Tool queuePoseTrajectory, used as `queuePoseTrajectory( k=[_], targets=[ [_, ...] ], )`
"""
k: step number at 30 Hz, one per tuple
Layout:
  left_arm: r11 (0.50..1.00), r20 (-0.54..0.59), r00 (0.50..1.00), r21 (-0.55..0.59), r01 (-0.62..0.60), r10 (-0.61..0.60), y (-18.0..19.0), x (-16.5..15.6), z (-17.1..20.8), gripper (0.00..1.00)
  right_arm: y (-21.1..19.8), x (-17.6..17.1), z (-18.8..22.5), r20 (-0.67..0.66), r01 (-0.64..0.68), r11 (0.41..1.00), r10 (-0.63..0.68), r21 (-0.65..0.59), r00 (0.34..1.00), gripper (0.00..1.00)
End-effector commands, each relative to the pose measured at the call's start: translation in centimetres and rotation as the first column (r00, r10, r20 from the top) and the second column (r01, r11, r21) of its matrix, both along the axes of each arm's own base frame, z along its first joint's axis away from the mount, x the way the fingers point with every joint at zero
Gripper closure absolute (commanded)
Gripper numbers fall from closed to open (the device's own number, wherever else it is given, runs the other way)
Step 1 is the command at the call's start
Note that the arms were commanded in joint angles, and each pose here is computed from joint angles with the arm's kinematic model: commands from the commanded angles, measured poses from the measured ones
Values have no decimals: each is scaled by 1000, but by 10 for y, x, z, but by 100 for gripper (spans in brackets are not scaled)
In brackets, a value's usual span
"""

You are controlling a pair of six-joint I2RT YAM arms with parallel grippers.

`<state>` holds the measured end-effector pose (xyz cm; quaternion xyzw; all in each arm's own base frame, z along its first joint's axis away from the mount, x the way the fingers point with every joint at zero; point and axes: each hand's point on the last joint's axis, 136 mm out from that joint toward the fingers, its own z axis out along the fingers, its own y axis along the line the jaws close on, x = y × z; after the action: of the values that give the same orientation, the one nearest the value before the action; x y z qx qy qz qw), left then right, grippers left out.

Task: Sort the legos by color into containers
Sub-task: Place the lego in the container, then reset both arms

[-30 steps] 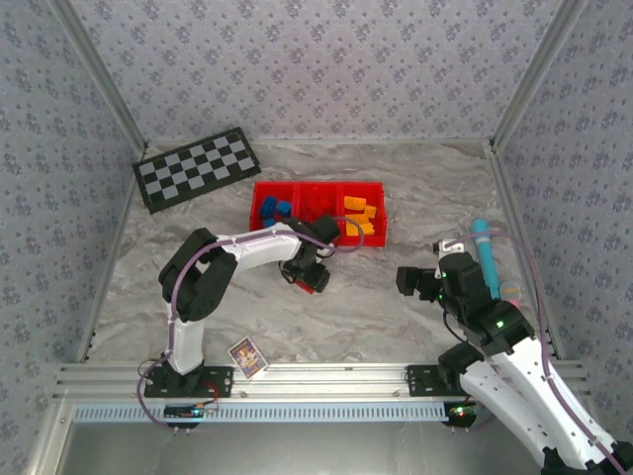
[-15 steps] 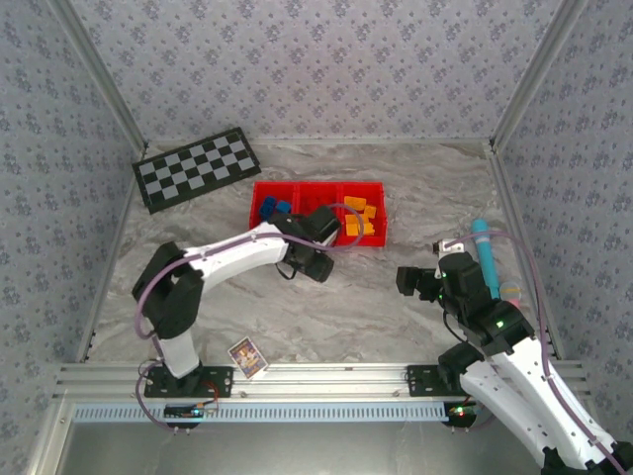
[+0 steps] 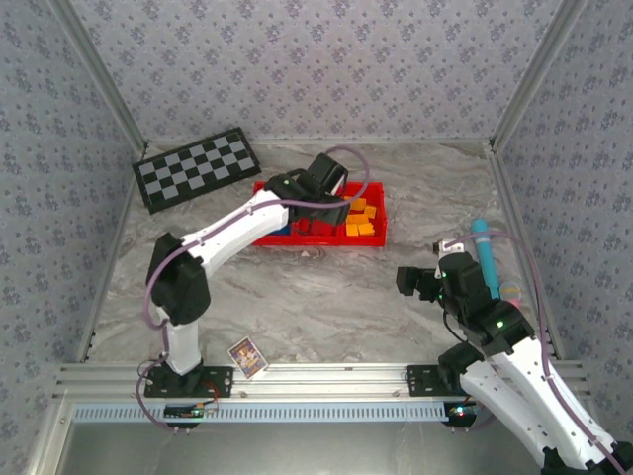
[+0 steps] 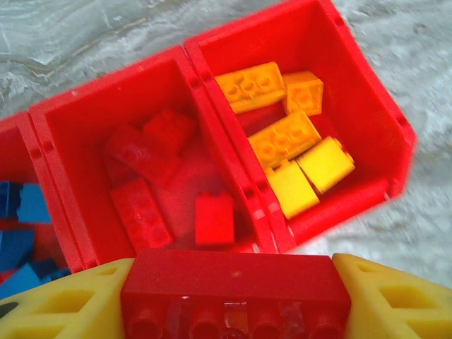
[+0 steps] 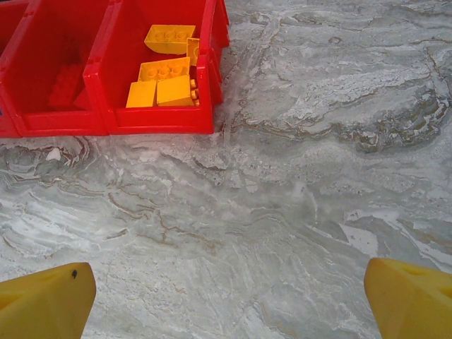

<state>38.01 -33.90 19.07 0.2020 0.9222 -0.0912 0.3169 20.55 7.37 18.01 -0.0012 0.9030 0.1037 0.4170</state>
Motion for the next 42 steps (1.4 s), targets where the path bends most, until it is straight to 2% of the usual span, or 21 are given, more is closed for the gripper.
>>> queuePoseTrajectory(
  k=[1, 5, 10, 16, 18, 21, 24, 30, 37, 42],
  targets=[
    [999, 11, 999, 20, -41, 40, 6, 30, -6, 58, -4, -1, 3, 11, 14, 1000, -14, -2, 1000, 0],
    [997, -26, 997, 41, -67, 68, 12, 50, -23, 58, -4, -1, 4, 16, 16, 1000, -16, -4, 1000, 0],
    [997, -77, 995, 53, -51, 55, 11, 51, -45, 55, -4, 0, 4, 15, 16, 1000, -16, -8, 1000, 0],
    [997, -74, 996, 56, -49, 54, 12, 53, -45, 43, -5, 0, 3, 11, 18, 1000, -18, -10, 1000, 0],
    [999, -67, 997, 39, -38, 41, 9, 52, -42, 33, -5, 0, 3, 11, 18, 1000, -18, -10, 1000, 0],
    [999, -49, 998, 19, -30, 30, 8, 51, -33, 22, -5, 0, 3, 11, 20, 1000, -20, -10, 1000, 0],
    [1000, -29, 999, 8, -26, 26, 9, 51, -23, 16, -5, 0, 3, 10, 21, 1000, -21, -10, 1000, 0],
    [1000, 15, 1000, -1, -25, 25, 19, 43, 1, 14, -6, 0, 3, 9, 22, 1000, -22, -10, 1000, 0],
    [998, 144, 989, -60, -34, 42, 35, 34, 47, 14, -7, 2, 4, 16, 32, 999, -32, -11, 999, 0],
    [993, 254, 962, -90, -82, 102, 65, 20, 74, 13, -8, 7, 8, 35, 53, 999, -53, 0, 998, 0]
  ],
)
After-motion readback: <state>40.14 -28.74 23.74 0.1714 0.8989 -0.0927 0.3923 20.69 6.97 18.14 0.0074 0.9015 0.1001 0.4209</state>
